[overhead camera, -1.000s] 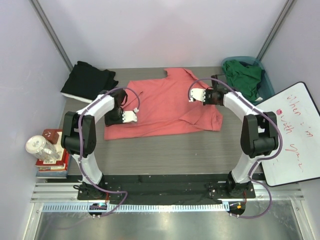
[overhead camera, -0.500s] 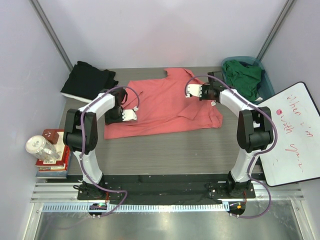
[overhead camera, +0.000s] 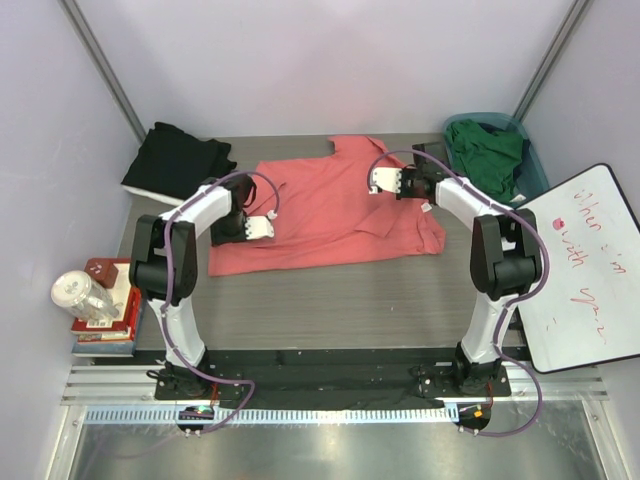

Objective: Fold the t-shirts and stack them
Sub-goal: Fold the flattened tshirt in 1/3 of the way

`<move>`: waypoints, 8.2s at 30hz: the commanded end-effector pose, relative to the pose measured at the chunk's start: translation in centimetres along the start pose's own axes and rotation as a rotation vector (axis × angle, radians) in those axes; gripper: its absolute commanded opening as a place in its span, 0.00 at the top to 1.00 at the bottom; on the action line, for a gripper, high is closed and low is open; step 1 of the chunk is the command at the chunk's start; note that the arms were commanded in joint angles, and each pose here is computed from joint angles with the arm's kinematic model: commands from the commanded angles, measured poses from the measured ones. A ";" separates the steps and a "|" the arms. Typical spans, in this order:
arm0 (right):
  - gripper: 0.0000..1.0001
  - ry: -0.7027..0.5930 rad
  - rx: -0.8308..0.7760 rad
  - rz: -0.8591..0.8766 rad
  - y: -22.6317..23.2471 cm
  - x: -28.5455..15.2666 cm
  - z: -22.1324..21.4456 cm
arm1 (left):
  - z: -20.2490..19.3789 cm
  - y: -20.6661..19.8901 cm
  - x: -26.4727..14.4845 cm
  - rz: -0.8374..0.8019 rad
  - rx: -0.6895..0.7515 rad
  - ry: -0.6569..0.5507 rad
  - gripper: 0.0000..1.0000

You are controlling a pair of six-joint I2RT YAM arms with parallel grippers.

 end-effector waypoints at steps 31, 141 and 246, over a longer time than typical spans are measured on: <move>0.50 0.119 0.511 0.253 6.8 -5.6 -4.6 | -0.9 -4.2 -2.7 -0.063 0.090 -0.105 0.98; 0.59 -0.113 0.204 0.394 8.6 -6.5 6.0 | 1.5 3.7 -2.6 0.311 0.000 -0.184 1.00; 0.70 -0.049 0.320 0.410 10.6 -0.7 7.3 | 9.9 23.8 -2.9 1.161 -0.338 -0.110 0.45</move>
Point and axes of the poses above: each gripper's point midway between its finger pads, its own x axis out along the fingers, its own y axis along the line the jaws close on, z = x × y, the point moved 4 cm from there along -x, back along the fingers, and after that the axes turned 7 degrees about -x, right-handed, at the moved point
